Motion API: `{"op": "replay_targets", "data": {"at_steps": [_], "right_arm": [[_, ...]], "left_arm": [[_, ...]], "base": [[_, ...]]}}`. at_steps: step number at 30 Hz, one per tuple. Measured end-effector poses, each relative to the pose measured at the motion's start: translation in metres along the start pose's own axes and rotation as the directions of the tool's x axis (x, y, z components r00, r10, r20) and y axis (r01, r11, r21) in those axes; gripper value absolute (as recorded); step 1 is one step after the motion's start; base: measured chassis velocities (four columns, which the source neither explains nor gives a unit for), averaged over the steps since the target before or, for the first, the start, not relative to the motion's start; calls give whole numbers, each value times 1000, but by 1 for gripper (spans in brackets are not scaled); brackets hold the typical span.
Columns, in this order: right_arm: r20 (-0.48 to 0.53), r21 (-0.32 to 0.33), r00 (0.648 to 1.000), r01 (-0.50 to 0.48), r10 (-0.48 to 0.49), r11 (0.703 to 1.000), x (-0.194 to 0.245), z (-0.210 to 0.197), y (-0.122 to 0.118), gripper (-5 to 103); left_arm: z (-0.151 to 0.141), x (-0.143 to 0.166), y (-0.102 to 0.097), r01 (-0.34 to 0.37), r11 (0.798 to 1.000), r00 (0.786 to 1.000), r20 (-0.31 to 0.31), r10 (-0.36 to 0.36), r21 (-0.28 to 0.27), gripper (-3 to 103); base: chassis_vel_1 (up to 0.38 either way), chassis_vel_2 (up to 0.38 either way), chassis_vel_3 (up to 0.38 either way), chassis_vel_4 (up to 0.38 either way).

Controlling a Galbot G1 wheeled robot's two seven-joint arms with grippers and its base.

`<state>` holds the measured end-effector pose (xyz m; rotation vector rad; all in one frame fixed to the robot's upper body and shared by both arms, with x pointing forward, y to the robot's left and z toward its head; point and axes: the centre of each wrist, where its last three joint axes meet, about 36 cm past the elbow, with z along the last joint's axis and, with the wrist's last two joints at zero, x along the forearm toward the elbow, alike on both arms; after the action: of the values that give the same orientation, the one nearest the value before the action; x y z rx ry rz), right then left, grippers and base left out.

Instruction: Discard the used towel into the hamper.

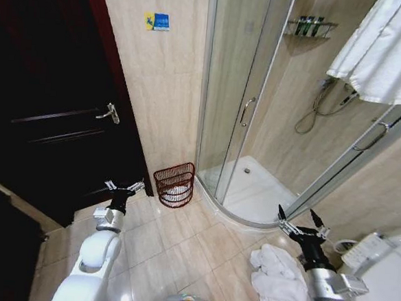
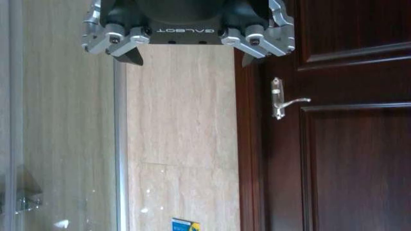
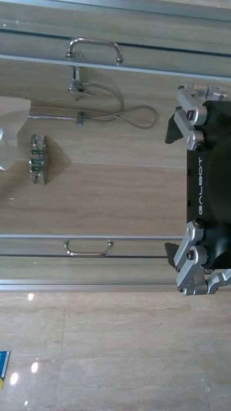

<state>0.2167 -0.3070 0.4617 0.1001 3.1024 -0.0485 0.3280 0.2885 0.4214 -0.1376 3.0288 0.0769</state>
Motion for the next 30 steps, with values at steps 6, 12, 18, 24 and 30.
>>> {"op": "replay_targets", "data": {"at_steps": [6, 12, 18, 24, 30], "right_arm": [[-1, 1, 1000, -1, 1, 1000, 1, 0, -1, 100], [2, 1, 1000, -2, 2, 1000, 1, -1, -1, 100], [7, 3, 1000, 0, 0, 1000, 0, -3, -1, 100], [8, 2, 1000, 1, -1, 1000, -1, -3, -1, 100], [6, 2, 1000, 0, 0, 1000, 0, -3, 0, 100]], "left_arm": [[-1, 1, 0, 0, 1000, 1000, 3, 0, -3, 100], [-2, 4, -1, 1, 1000, 1000, 3, -1, -4, 100], [-1, 5, 1, 5, 1000, 1000, 5, -5, -6, 100], [-1, 5, 2, 8, 1000, 1000, 7, -8, -8, 100], [0, 6, 2, 9, 1000, 1000, 7, -9, -6, 100]], "base": [[-61, -57, 57, 45], [-51, -51, 59, 49], [-53, -56, 42, 44], [-55, -43, 68, 53], [-59, -53, 61, 56]]}}
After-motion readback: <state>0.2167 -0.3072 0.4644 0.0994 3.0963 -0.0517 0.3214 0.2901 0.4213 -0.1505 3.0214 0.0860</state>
